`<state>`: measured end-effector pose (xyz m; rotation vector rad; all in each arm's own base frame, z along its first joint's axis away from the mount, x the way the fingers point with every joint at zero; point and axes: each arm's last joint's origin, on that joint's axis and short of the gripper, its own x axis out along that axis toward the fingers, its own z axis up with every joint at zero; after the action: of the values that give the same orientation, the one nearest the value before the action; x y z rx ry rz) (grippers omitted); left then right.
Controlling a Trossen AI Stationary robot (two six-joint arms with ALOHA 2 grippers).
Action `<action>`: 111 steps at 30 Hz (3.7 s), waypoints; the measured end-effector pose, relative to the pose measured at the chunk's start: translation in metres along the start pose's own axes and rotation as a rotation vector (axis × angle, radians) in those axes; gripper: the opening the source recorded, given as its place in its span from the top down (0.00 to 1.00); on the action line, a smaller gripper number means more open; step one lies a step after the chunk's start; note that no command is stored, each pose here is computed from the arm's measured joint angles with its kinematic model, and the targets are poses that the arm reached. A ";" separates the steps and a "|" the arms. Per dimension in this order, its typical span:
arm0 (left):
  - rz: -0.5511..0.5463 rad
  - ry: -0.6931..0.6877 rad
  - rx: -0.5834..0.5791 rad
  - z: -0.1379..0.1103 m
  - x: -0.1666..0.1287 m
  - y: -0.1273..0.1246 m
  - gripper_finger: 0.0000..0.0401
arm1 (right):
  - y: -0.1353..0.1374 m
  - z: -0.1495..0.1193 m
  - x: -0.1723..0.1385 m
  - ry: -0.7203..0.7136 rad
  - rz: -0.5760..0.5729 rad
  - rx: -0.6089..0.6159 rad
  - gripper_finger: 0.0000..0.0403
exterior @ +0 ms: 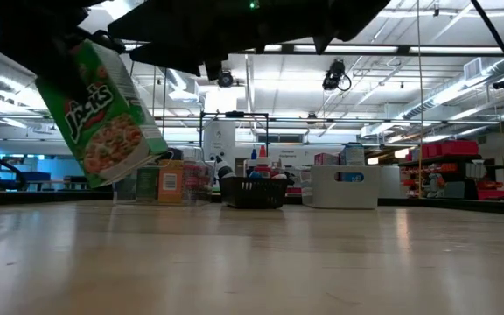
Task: Pick & Place Kitchen Items
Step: Put the green cereal box into the gray bin
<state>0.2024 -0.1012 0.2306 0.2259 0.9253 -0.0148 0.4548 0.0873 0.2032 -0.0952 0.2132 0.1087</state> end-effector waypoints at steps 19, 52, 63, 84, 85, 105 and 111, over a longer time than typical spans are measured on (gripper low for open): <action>0.062 -0.116 0.062 0.016 0.006 0.018 0.64 | -0.003 -0.002 0.000 0.032 -0.127 -0.121 0.32; 0.236 -0.179 -0.043 0.025 -0.015 0.028 0.45 | -0.007 0.005 -0.024 0.249 -0.257 -0.012 0.61; 0.470 -0.435 -0.230 0.010 -0.091 0.064 0.45 | -0.012 0.070 -0.089 0.249 -0.431 -0.054 0.61; 0.404 -0.471 -0.256 -0.006 -0.112 0.073 0.45 | -0.104 -0.017 -0.140 0.005 -1.304 0.189 0.61; 0.394 -0.467 -0.251 -0.005 -0.110 0.072 0.45 | -0.110 -0.020 -0.142 -0.003 -1.322 0.190 0.61; 0.434 -0.405 -0.202 0.002 -0.095 0.066 0.45 | -0.172 -0.072 -0.175 0.003 -1.424 0.347 0.61; 0.434 -0.406 -0.203 0.002 -0.095 0.066 0.45 | -0.173 -0.084 -0.183 0.001 -1.476 0.378 0.61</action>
<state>0.1538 -0.0451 0.3194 0.2208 0.4558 0.4184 0.2805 -0.1105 0.1752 0.1398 0.1194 -1.3973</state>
